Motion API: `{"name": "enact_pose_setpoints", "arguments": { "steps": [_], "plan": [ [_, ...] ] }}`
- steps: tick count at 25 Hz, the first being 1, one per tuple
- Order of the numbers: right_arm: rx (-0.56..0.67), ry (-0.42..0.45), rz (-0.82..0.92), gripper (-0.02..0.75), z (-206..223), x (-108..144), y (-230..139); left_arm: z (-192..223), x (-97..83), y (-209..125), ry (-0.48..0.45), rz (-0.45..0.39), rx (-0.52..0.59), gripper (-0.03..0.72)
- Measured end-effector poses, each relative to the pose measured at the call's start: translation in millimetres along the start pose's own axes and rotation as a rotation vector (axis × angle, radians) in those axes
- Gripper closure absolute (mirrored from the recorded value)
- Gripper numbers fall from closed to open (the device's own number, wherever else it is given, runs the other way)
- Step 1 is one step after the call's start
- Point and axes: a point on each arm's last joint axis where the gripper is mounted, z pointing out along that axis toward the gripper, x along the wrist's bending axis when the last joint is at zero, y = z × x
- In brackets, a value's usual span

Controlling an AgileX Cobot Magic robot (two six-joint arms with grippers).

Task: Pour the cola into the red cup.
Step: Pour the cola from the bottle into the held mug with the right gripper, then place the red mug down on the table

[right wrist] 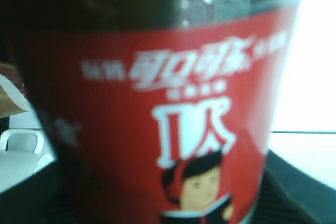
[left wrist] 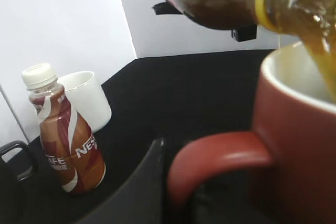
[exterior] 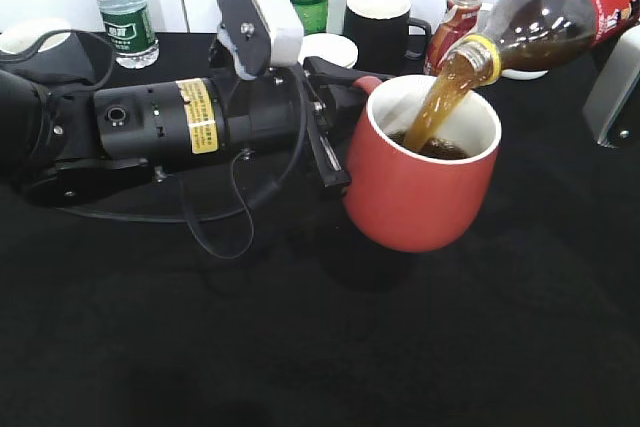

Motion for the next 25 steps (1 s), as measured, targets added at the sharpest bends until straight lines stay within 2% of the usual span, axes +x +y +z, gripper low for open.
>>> {"name": "enact_pose_setpoints", "arguments": {
  "steps": [3, 7, 8, 11, 12, 14, 17, 19, 22, 25],
  "plan": [
    [-0.011, 0.003, 0.102, 0.248, 0.0, 0.2, 1.0, 0.0, 2.2, -0.3, 0.025, -0.017, 0.002, 0.643],
    [-0.060, 0.024, 0.381, 0.248, -0.3, 1.1, 5.7, -0.2, 6.0, 2.4, 0.065, -0.057, -0.033, 0.643],
    [-0.065, 0.032, 0.485, 0.248, -0.3, 1.4, 6.3, -0.2, 6.2, 2.6, 0.067, -0.059, -0.035, 0.643],
    [-0.029, 0.072, 0.979, 0.248, -0.4, 4.5, 5.2, -3.9, 11.7, 4.0, 0.086, -0.056, -0.037, 0.643],
    [-0.007, 0.086, 1.117, 0.248, -0.4, 6.0, 4.4, -8.6, 17.4, 8.2, 0.107, -0.048, -0.041, 0.643],
    [0.021, 0.098, 1.281, 0.248, -0.5, 7.8, 3.5, -24.9, 34.3, 22.4, 0.175, -0.023, -0.055, 0.643],
    [0.030, 0.099, 1.420, 0.248, -0.5, 7.9, 3.4, -56.9, 60.7, 41.7, 0.298, 0.014, -0.067, 0.643],
    [0.037, 0.091, 1.504, 0.248, -0.5, 7.6, 2.8, -82.2, 74.8, 43.7, 0.387, 0.022, -0.030, 0.643],
    [0.049, 0.065, 1.546, 0.248, -0.3, 6.7, 0.8, -118.4, 92.1, 24.8, 0.504, -0.014, 0.021, 0.643],
    [0.050, 0.064, 1.554, 0.248, -0.3, 6.7, 0.7, -148.5, 99.1, -1.8, 0.632, -0.095, 0.051, 0.643]
  ]
}}
